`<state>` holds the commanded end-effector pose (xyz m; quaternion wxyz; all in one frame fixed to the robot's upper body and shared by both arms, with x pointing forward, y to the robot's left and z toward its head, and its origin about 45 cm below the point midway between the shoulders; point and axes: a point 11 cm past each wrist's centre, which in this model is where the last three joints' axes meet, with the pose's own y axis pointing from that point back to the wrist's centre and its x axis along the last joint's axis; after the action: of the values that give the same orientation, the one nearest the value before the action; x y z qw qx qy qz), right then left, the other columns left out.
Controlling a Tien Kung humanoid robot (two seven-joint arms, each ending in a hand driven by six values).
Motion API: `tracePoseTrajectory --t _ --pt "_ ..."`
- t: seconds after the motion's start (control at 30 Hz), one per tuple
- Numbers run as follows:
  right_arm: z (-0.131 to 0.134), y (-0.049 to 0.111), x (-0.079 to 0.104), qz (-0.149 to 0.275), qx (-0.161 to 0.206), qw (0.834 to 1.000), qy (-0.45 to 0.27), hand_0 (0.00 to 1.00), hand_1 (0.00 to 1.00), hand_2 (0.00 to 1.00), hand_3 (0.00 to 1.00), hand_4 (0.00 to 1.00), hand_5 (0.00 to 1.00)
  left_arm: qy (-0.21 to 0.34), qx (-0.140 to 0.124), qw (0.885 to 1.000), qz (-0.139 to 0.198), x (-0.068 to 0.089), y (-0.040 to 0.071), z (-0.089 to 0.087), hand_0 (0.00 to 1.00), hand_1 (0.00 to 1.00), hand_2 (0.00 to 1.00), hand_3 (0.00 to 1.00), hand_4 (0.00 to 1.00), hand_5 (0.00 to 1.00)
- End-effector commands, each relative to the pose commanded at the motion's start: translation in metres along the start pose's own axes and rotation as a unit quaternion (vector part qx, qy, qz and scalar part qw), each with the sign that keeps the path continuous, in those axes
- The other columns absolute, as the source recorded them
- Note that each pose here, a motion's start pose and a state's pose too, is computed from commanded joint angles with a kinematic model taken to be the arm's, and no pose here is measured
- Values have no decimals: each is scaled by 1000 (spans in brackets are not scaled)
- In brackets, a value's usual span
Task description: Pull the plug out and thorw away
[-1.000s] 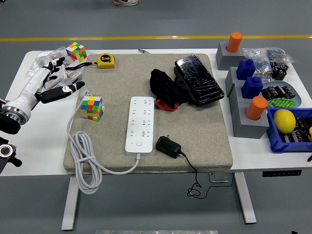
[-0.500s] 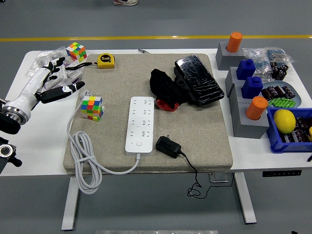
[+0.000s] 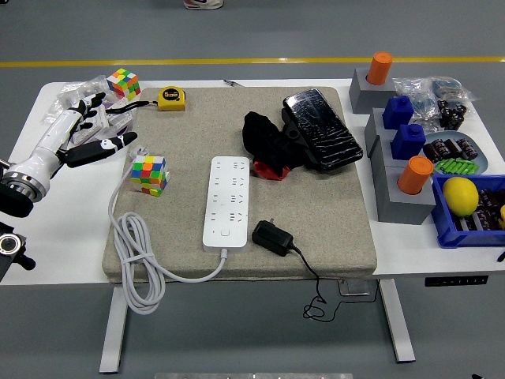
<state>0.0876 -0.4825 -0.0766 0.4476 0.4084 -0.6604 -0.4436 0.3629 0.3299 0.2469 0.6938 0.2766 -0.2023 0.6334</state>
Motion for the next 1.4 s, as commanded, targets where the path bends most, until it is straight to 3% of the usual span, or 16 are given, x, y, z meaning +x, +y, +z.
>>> tracePoseTrajectory --t 1.4 --pt "0 0 0 0 0 1000 0 658 696 705 674 998 500 0 0 1000 0 0 0 0 867 968 990 998 953 544"
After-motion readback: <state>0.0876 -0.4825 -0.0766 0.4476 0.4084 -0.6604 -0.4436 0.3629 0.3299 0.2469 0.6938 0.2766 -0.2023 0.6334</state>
